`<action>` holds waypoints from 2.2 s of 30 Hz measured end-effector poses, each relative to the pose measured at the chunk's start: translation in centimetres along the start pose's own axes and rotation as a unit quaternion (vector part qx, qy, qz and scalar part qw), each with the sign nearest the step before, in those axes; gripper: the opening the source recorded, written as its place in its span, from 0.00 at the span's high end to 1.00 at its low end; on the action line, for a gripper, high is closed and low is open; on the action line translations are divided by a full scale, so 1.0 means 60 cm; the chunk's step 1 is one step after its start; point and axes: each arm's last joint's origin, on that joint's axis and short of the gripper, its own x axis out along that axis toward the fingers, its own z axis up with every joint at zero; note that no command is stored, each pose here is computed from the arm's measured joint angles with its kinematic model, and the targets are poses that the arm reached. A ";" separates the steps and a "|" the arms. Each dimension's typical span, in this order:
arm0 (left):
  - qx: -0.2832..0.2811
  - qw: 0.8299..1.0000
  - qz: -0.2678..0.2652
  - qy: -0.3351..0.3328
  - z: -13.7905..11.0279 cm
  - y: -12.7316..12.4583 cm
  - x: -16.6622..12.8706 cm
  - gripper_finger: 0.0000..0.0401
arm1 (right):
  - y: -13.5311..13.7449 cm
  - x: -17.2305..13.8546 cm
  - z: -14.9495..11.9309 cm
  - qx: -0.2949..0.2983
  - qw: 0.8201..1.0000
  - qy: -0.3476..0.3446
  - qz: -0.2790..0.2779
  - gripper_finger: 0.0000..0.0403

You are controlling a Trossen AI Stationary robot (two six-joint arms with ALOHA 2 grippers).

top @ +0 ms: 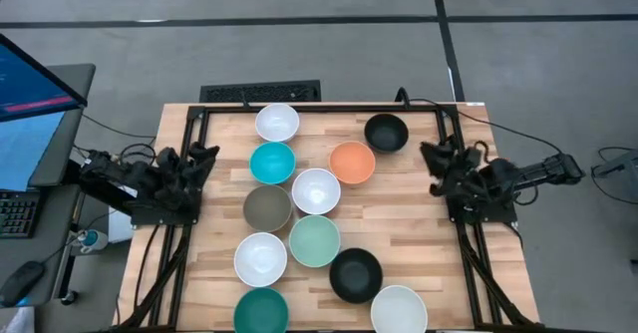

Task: Nest bowls inside each other
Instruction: Stack the white bowl on the light green bowl

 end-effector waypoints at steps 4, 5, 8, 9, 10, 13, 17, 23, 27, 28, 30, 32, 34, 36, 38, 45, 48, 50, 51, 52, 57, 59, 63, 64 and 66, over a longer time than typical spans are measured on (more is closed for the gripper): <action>-0.034 0.996 -0.072 0.033 -0.008 -0.006 0.000 0.45 | 0.000 -0.001 0.010 0.105 0.994 -0.028 0.006 0.75; -0.029 0.992 -0.119 0.044 -0.007 -0.012 0.000 0.45 | 0.000 0.000 0.011 0.125 0.992 -0.027 0.012 0.75; -0.041 0.983 -0.165 0.074 0.017 -0.030 0.012 0.45 | 0.005 0.004 0.021 0.158 0.986 -0.029 0.050 0.75; -0.040 0.982 -0.157 0.102 0.029 -0.037 0.019 0.45 | 0.007 0.008 0.030 0.162 0.985 -0.031 0.059 0.75; -0.035 0.979 -0.145 0.139 0.041 -0.043 0.025 0.45 | 0.009 0.012 0.041 0.162 0.984 -0.028 0.063 0.75; -0.019 0.965 -0.106 0.241 0.092 -0.066 0.047 0.45 | 0.016 0.032 0.082 0.127 0.990 0.017 0.056 0.75; 0.068 0.942 -0.112 0.309 0.161 -0.108 0.085 0.45 | 0.021 0.053 0.145 0.038 0.988 0.145 0.040 0.75; 0.150 0.927 -0.132 0.316 0.236 -0.154 0.129 0.45 | 0.022 0.068 0.217 -0.065 0.957 0.281 0.023 0.75; 0.203 0.898 -0.149 0.362 0.239 -0.169 0.147 0.45 | 0.023 0.074 0.250 -0.198 0.922 0.328 0.051 0.75; 0.229 0.886 -0.151 0.374 0.233 -0.171 0.151 0.45 | 0.024 0.076 0.259 -0.223 0.916 0.328 0.057 0.75; 0.294 0.861 -0.143 0.388 0.217 -0.171 0.160 0.45 | 0.026 0.081 0.274 -0.247 0.913 0.316 0.066 0.75; 0.350 0.836 -0.134 0.401 0.202 -0.169 0.166 0.45 | 0.029 0.087 0.283 -0.241 0.921 0.297 0.069 0.75; 0.369 0.822 -0.127 0.414 0.189 -0.171 0.173 0.45 | 0.032 0.093 0.293 -0.206 0.939 0.270 0.062 0.75; 0.338 0.835 -0.118 0.419 0.177 -0.177 0.184 0.45 | 0.034 0.096 0.300 -0.153 0.954 0.252 0.049 0.75; 0.287 0.852 -0.120 0.421 0.166 -0.186 0.196 0.45 | 0.035 0.099 0.305 -0.088 0.966 0.239 0.035 0.75; 0.198 0.889 -0.182 0.371 0.140 -0.223 0.242 0.45 | 0.037 0.102 0.312 0.059 0.974 0.221 0.004 0.75; 0.194 0.898 -0.187 0.348 0.133 -0.232 0.257 0.45 | 0.037 0.102 0.312 0.060 0.974 0.220 0.003 0.75; 0.183 0.907 -0.183 0.333 0.126 -0.238 0.267 0.45 | 0.037 0.103 0.314 0.047 0.975 0.215 0.007 0.75; 0.174 0.910 -0.181 0.331 0.121 -0.240 0.272 0.45 | 0.037 0.103 0.314 0.041 0.976 0.214 0.009 0.75; 0.165 0.912 -0.180 0.330 0.115 -0.243 0.277 0.45 | 0.037 0.103 0.314 0.034 0.976 0.214 0.010 0.75; 0.167 0.925 -0.162 0.302 0.096 -0.251 0.297 0.45 | 0.038 0.105 0.320 0.036 0.980 0.197 0.014 0.75; 0.152 0.934 -0.140 0.293 0.084 -0.253 0.307 0.45 | 0.039 0.107 0.321 0.039 0.981 0.190 0.015 0.75; 0.170 0.949 -0.109 0.241 0.069 -0.256 0.332 0.45 | 0.038 0.109 0.321 0.034 0.982 0.186 -0.006 0.75; 0.183 0.951 -0.103 0.228 0.067 -0.257 0.337 0.45 | 0.037 0.109 0.321 0.033 0.982 0.183 -0.017 0.75; 0.209 0.950 -0.094 0.212 0.060 -0.258 0.344 0.45 | 0.036 0.109 0.321 0.030 0.982 0.183 -0.028 0.75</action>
